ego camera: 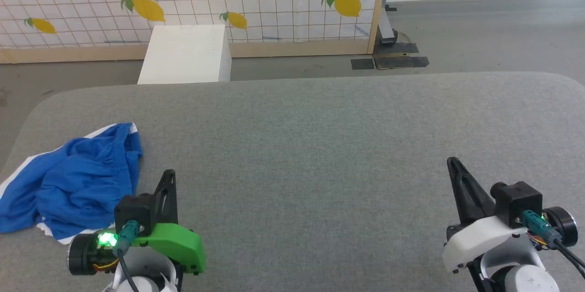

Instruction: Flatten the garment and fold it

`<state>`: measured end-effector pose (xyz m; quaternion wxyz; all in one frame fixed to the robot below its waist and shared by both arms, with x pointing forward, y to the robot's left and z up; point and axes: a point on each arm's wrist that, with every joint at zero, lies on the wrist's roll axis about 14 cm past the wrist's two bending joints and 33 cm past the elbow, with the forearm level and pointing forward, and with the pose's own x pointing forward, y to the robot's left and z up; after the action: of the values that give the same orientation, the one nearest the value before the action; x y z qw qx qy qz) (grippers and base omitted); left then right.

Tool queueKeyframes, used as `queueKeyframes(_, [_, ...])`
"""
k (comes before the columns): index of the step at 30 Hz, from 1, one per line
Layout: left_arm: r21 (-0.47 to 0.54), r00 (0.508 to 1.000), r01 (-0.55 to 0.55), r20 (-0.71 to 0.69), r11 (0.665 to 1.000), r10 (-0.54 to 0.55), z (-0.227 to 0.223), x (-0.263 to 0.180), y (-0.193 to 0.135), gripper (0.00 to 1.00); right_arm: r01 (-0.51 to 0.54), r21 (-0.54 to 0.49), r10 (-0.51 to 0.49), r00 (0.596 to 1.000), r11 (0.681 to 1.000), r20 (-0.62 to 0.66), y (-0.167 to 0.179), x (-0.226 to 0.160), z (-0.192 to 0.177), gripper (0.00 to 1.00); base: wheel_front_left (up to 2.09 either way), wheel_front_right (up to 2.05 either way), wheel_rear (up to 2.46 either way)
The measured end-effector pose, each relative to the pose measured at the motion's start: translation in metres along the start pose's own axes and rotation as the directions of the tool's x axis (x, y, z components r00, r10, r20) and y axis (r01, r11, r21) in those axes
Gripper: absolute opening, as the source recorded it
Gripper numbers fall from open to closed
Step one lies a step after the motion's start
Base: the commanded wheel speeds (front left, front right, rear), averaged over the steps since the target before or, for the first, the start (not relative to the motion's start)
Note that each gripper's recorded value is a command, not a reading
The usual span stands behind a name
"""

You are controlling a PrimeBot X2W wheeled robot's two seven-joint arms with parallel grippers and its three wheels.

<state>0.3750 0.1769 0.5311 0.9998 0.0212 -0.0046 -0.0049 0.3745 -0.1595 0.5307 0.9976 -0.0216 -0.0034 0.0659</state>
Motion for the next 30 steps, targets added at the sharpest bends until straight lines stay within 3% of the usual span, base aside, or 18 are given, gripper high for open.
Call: queueKeyframes(30, [0.000,1.000,0.000,0.000,1.000,0.000,0.0000,0.0000,0.0000,0.00,0.000,0.000,0.000,1.000,1.000,0.000,-0.0001,0.0000,0.0000,0.00,0.00,0.00,0.00])
